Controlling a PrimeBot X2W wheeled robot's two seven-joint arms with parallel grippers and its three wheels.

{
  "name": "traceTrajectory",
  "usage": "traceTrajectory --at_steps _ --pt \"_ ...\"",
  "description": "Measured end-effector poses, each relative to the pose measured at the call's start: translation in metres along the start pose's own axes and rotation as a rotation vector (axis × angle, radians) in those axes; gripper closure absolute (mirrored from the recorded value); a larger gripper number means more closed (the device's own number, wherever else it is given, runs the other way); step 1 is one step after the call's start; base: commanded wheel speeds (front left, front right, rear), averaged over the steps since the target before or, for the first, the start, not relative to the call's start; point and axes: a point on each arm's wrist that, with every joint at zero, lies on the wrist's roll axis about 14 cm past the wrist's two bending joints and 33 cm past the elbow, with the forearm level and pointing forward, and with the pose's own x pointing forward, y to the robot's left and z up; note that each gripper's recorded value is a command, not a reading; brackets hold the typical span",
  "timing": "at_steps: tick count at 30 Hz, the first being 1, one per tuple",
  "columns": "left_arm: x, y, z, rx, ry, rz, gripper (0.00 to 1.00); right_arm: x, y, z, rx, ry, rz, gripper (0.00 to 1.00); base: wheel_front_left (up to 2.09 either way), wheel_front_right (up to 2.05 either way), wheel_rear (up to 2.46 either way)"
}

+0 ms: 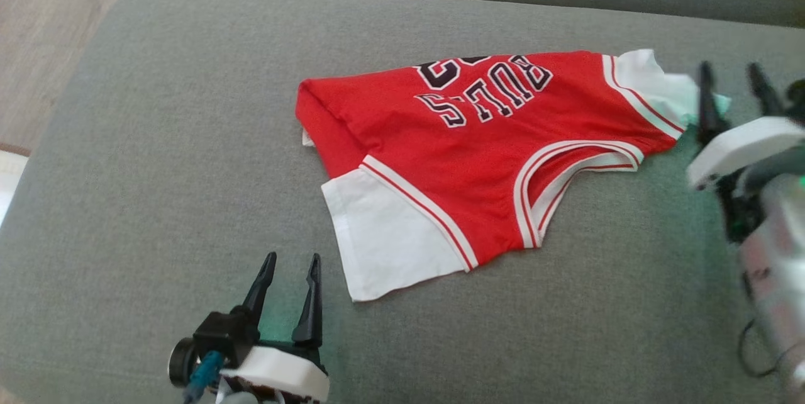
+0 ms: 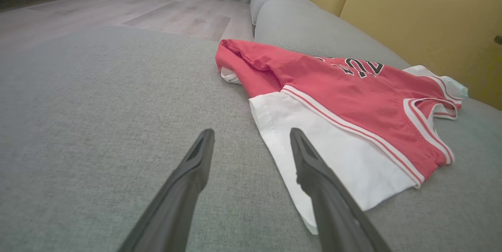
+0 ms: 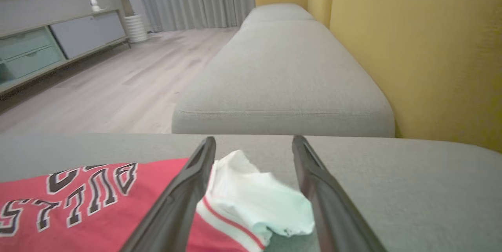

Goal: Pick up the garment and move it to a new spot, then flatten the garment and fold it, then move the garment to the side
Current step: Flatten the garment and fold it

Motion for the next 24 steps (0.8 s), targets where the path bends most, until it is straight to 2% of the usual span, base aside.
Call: traceTrajectory --at_steps 2,7,10,15,19,20,21,22,24 --pt "0.001 -0.003 0.0 0.001 -0.001 -0.009 0.0 -0.008 0.019 -0.008 0.004 -0.007 0.044 0.0 0.0 0.0 0.0" --pt "0.0 -0.004 0.003 0.002 -0.009 -0.014 0.0 -0.045 0.093 -0.067 -0.015 0.095 0.231 0.0 0.0 0.0 0.0" --pt "-0.001 -0.005 0.003 0.002 -0.011 -0.015 0.0 -0.066 0.124 -0.093 -0.025 0.154 0.324 0.0 0.0 0.0 0.0" --pt "-0.004 -0.001 0.003 0.0 -0.011 -0.001 0.0 -0.084 0.149 -0.118 -0.049 0.221 0.415 0.0 0.0 0.0 0.0" --pt "-0.005 0.003 0.002 -0.002 -0.009 0.011 0.0 -0.09 0.154 -0.132 -0.079 0.268 0.442 0.0 0.0 0.0 0.0" --pt "-0.006 0.003 0.002 -0.002 -0.009 0.013 0.0 -0.09 0.153 -0.134 -0.084 0.271 0.441 0.15 0.0 0.0 0.0" --pt "-0.006 0.004 0.002 -0.002 -0.01 0.016 0.0 -0.089 0.152 -0.135 -0.09 0.275 0.44 0.87 0.0 0.0 0.0" --pt "-0.006 0.004 0.002 -0.002 -0.01 0.017 0.0 -0.087 0.15 -0.136 -0.094 0.28 0.435 1.0 0.0 0.0 0.0" --pt "-0.006 0.005 0.002 -0.003 -0.009 0.018 0.0 -0.083 0.145 -0.135 -0.1 0.283 0.418 1.0 0.0 0.0 0.0"
